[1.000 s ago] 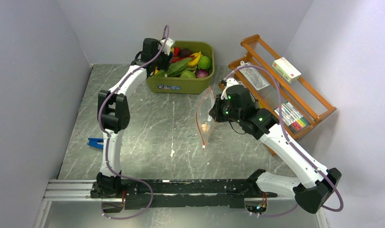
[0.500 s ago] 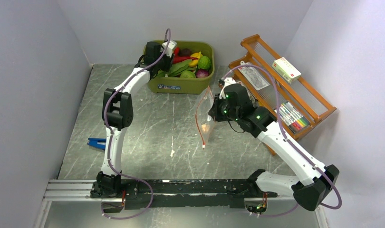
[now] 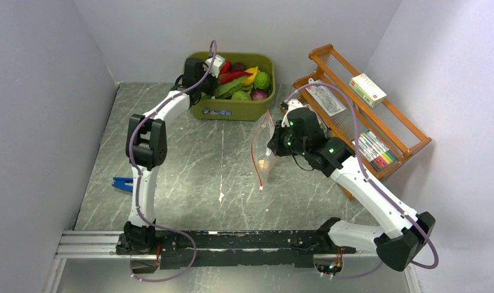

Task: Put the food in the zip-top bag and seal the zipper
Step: Adjust the fake vegetable in the bin.

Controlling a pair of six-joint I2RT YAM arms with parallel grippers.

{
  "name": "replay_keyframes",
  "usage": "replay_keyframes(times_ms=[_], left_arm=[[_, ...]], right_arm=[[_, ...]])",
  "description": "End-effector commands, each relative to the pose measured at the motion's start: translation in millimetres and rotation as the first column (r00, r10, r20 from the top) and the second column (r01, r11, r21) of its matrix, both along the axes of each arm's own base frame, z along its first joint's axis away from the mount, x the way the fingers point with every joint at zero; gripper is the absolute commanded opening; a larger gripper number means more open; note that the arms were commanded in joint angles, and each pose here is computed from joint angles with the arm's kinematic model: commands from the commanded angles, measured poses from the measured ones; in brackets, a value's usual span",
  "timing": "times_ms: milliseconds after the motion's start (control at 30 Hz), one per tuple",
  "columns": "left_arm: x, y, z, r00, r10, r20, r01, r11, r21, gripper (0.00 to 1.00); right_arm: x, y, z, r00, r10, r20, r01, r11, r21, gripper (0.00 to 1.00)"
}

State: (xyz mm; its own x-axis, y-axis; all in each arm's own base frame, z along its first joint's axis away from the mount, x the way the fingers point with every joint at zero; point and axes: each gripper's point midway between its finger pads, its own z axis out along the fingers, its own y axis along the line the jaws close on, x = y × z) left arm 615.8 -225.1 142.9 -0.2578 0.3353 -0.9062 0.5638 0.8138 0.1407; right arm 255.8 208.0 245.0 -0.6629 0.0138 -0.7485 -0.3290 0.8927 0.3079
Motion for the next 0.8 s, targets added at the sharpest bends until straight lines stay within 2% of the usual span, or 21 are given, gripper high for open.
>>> replay_keyframes(times_ms=[0, 333, 500, 667, 767], left_arm=[[-16, 1, 67, 0.993, -0.032, 0.113, 0.039, 0.998, -0.056, 0.07], [-40, 30, 98, 0.987, 0.071, 0.146, -0.069, 0.997, -0.022, 0.07], [-52, 39, 94, 0.989, 0.107, 0.098, -0.107, 0.994, -0.011, 0.07], [-70, 48, 100, 0.985, 0.159, 0.071, -0.156, 0.987, -0.049, 0.07], [-77, 67, 93, 0.963, 0.268, 0.019, -0.267, 0.963, -0.029, 0.07]], right_arm=[[3, -1, 8, 1.0, -0.011, 0.018, 0.01, 1.0, 0.013, 0.0], [-2, -2, 12, 1.0, -0.015, 0.023, 0.014, 0.999, 0.042, 0.0], [-5, -2, 12, 1.0, -0.017, 0.023, 0.016, 0.999, 0.052, 0.0], [-6, -3, 15, 0.999, -0.019, 0.03, 0.017, 0.998, 0.059, 0.0], [-6, -4, 16, 0.999, -0.021, 0.035, 0.018, 0.998, 0.062, 0.0]])
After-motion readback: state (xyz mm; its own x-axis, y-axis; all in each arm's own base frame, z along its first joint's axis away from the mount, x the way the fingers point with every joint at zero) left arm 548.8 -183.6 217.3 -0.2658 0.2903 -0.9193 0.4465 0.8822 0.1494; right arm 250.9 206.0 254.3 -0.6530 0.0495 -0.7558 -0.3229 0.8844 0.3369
